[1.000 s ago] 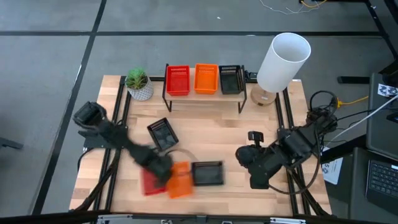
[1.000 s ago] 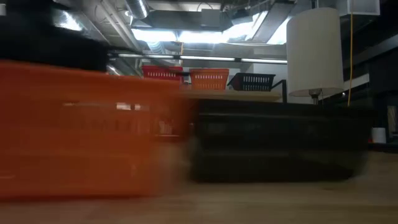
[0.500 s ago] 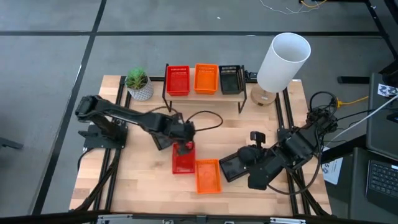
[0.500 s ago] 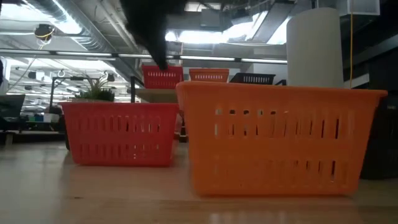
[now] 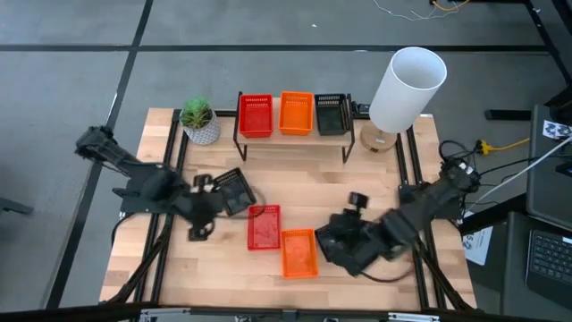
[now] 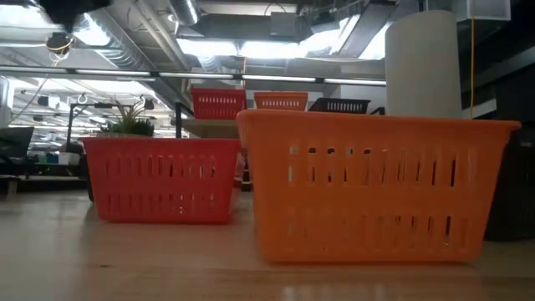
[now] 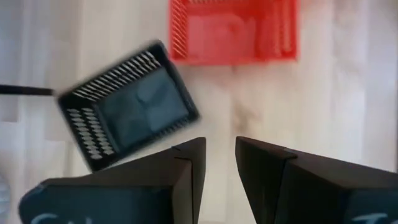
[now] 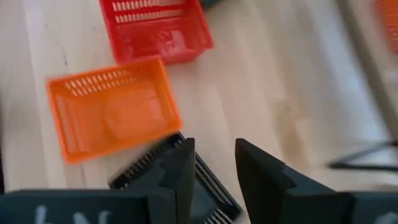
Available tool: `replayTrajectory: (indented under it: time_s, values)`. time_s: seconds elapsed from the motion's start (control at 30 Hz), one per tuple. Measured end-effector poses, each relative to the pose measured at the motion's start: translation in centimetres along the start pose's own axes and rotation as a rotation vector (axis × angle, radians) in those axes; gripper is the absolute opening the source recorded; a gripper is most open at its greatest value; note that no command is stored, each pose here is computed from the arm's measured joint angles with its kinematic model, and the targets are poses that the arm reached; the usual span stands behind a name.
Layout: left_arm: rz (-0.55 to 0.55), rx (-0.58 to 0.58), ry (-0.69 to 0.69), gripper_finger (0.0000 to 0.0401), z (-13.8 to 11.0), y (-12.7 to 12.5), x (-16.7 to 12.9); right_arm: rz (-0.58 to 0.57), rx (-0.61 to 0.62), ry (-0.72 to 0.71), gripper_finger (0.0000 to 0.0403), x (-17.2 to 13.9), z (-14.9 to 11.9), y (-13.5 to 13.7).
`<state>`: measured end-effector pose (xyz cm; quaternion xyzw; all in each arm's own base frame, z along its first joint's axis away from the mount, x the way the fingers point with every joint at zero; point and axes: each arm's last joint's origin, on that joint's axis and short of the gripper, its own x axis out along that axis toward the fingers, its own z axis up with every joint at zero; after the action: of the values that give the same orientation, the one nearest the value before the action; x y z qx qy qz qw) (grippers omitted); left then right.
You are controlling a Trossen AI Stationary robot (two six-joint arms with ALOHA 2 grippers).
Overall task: Stack baskets on shelf by color
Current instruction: Stack the left black basket on the black basket
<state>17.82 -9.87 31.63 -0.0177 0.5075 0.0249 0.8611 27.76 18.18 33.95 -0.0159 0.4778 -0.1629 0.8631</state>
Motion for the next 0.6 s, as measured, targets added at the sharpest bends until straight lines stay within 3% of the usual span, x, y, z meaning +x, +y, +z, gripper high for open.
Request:
replayTrajectory:
  time_s: [0.1,0.27,0.47,0.6]
  values:
    - [-0.028,-0.01,-0.049,0.008,-2.6,-0.5,-0.4,0.111,-0.033,-0.03,0.0114,3.4,1.0,0.4]
    - [0.02,0.014,-0.249,0.008,-6.2,-0.8,0.4,0.366,-0.067,-0.206,0.0114,8.9,3.9,0.8]
    - [0.066,0.04,-0.456,0.008,-9.6,-0.4,3.1,0.347,-0.148,-0.263,0.0114,14.4,6.3,1.5]
    - [0.07,0.075,-0.585,0.008,-10.2,0.1,4.4,0.319,-0.207,-0.273,0.0114,16.5,7.7,2.5]
